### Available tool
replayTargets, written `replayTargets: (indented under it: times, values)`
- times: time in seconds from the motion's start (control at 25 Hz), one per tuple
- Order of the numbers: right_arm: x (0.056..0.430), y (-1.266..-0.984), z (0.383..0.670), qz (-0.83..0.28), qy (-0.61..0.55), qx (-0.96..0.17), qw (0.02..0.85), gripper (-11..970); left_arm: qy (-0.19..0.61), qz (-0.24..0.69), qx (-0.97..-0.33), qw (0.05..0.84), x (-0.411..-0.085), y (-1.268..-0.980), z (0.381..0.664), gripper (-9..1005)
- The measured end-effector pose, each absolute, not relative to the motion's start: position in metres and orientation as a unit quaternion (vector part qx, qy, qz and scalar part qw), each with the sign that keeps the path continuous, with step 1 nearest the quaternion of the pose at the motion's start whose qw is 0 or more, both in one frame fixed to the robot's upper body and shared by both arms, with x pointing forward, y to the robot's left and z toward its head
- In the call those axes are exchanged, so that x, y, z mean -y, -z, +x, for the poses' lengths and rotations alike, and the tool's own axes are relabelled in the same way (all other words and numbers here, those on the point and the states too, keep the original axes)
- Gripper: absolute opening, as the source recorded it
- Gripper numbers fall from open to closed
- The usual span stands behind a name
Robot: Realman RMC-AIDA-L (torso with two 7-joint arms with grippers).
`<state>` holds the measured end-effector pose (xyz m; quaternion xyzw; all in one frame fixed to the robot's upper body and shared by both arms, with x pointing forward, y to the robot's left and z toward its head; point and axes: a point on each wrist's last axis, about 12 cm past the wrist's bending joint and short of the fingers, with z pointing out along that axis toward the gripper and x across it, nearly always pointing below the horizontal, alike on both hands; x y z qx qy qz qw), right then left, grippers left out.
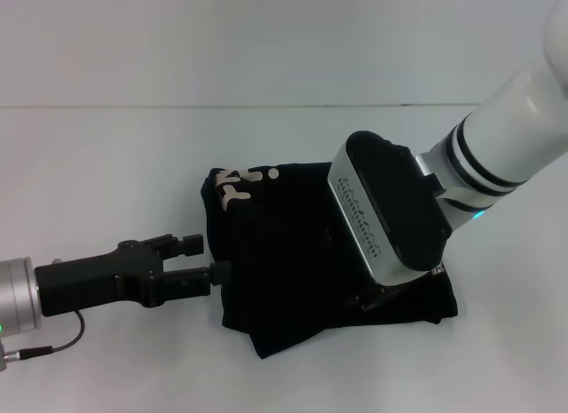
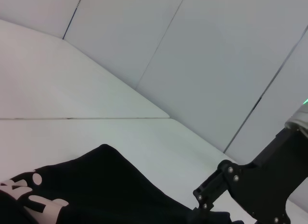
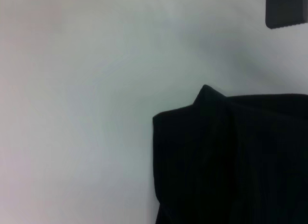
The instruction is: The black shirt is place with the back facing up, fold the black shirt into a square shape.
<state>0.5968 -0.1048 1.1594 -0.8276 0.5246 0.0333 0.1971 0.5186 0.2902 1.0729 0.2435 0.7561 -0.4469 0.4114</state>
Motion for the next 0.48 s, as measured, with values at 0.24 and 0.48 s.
replayTargets:
  times: [0.24, 0.48]
  values:
    - [0.1038, -1.1558, 0.5978, -0.828, -0.022, -0.526, 0.194, 610, 0.447, 0.242, -0.756, 0.411, -0.2902, -1.0729, 0.5186, 874]
    - [0.1014, -1.1570, 0.6007, -0.822, -0.016, -0.531, 0.204, 477, 0.447, 0.239, -0.756, 0.414, -0.2921, -1.0733, 0.5183, 875]
